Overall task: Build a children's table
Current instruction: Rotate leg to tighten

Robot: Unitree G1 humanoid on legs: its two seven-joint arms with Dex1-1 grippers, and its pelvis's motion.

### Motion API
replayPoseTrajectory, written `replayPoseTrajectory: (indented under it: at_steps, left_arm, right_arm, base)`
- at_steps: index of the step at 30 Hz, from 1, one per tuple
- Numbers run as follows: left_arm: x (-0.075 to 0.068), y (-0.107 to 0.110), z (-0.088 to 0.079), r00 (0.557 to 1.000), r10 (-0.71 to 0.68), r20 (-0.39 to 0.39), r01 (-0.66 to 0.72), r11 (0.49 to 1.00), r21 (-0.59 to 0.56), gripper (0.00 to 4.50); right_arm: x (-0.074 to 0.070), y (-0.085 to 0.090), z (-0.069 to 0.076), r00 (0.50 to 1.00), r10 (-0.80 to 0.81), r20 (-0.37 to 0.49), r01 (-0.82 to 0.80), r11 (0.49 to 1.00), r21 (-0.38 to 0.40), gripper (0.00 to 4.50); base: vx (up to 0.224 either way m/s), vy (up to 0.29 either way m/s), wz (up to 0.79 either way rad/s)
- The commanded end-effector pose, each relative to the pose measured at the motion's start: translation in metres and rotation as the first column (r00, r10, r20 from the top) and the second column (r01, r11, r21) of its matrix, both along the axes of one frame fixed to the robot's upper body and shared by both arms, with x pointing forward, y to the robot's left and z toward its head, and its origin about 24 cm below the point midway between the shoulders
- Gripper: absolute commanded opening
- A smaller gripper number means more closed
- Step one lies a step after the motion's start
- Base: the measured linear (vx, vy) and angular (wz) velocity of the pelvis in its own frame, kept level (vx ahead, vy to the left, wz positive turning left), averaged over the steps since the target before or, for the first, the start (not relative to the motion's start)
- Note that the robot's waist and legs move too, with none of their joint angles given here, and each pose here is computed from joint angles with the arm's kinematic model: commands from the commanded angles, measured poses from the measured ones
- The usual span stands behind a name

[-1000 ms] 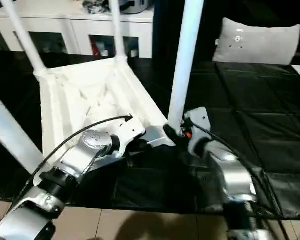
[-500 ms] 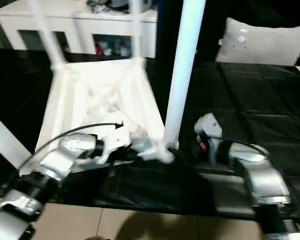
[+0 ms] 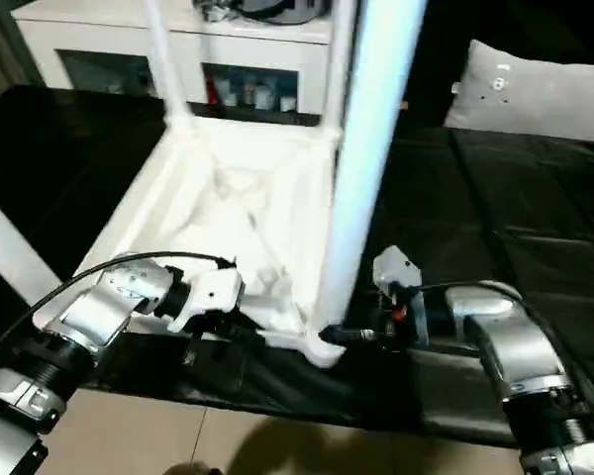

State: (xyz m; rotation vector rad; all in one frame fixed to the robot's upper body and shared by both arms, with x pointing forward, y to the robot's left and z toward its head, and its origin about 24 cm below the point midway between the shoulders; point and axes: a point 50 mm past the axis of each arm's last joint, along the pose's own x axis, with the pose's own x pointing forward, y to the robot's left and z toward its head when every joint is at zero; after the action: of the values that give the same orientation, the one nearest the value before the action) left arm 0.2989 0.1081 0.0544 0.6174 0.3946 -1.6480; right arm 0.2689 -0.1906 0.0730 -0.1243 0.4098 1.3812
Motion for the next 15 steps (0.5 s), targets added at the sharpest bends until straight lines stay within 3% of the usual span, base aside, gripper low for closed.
replayPoseTrajectory:
  at_steps: [1,9,12,14,15]
  left_arm:
    - [-0.005,-0.006,-0.005,0.997,-0.069,-0.024,0.07,0.997,0.041,0.0]
    - [-0.004,-0.009,-0.006,0.996,0.024,-0.083,-0.027,0.999,-0.038,0.0]
    - [0.0,-0.013,-0.005,0.989,0.115,-0.097,-0.121,0.991,-0.062,0.0]
    - [0.005,-0.019,-0.005,0.973,0.209,-0.094,-0.216,0.973,-0.075,0.0]
    - [0.005,-0.019,-0.005,0.973,0.209,-0.094,-0.216,0.973,-0.075,0.0]
  right_arm:
    - [0.0,0.002,0.004,0.999,0.034,-0.007,-0.034,0.999,0.014,2.1]
    - [-0.006,0.004,-0.002,0.998,-0.004,-0.057,0.011,0.994,0.107,1.98]
    - [0.002,0.01,-0.017,0.989,-0.135,-0.059,0.141,0.983,0.118,1.98]
    - [0.013,0.015,-0.03,0.961,-0.271,-0.056,0.275,0.959,0.074,1.97]
    - [0.013,0.015,-0.03,0.961,-0.271,-0.056,0.275,0.959,0.074,1.97]
  base:
    - [0.0,0.0,0.0]
    - [0.0,0.0,0.0]
    - [0.0,0.0,0.0]
    - [0.0,0.0,0.0]
    - [0.0,0.0,0.0]
